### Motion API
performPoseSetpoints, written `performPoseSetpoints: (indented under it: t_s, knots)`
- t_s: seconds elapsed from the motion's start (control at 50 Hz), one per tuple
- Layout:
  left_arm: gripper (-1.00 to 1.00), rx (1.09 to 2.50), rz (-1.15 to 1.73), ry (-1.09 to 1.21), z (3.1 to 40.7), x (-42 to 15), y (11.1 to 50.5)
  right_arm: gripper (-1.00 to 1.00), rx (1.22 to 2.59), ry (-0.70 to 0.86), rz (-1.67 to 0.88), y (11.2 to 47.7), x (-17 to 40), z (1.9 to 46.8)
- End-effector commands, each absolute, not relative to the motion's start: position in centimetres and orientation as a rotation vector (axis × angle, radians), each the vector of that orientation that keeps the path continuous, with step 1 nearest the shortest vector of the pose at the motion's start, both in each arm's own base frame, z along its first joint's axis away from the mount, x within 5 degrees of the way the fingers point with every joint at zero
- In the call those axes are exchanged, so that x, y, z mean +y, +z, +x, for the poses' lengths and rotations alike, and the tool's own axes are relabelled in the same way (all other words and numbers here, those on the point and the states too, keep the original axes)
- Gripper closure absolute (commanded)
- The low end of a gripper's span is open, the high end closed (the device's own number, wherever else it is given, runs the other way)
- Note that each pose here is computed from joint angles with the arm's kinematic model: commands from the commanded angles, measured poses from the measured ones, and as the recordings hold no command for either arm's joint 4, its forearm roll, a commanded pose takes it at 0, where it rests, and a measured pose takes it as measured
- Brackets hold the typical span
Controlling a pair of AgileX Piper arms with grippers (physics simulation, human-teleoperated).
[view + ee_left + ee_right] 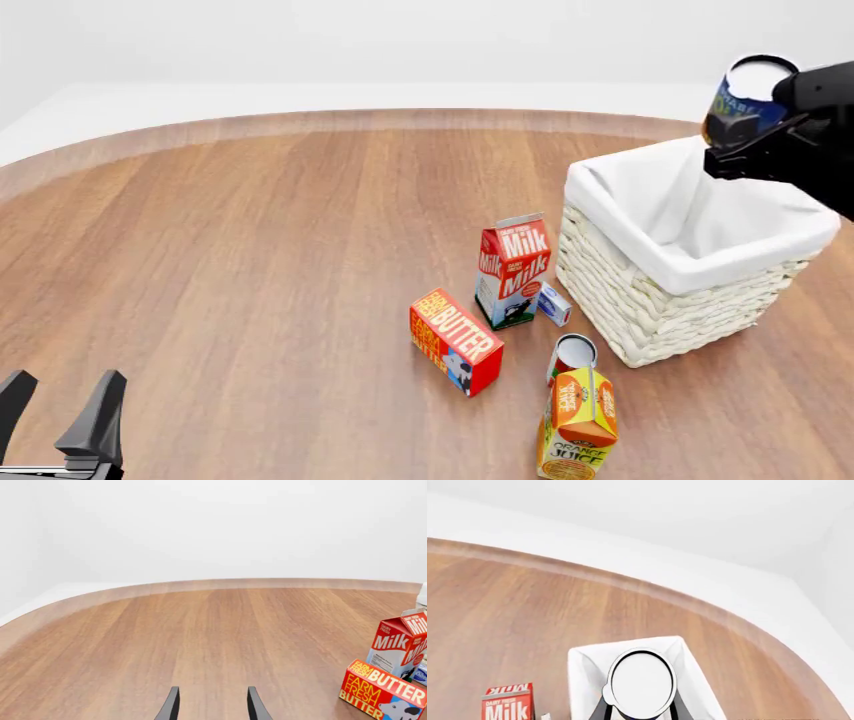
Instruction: Pick up the alphabet soup, and put it in the basket.
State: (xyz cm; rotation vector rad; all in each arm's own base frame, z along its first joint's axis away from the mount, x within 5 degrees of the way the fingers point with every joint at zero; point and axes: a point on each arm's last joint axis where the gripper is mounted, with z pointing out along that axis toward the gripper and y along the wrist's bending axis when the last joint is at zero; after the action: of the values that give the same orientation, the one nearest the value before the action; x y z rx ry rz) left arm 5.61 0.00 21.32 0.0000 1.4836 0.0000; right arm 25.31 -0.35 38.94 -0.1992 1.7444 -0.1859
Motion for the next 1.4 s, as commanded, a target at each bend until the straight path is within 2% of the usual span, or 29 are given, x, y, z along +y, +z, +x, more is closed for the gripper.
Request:
performPoseSetpoints:
  t_s: [0.02,1.1,1.4]
  knots:
    - [-1.00,1.484,0.000,0.000,5.6,0.0,21.3,1.00,1.769,-0.194,-0.209,39.1,-0.4,25.6]
    - [-1.00,1.484,0.000,0.000,5.6,0.0,21.3,1.00,1.929,-0.243,-0.259,35.9,-1.4,29.0]
    - [-1.00,1.484,0.000,0.000,5.6,0.0,21.3,1.00,1.992,-0.250,-0.258,33.3,-2.0,30.4]
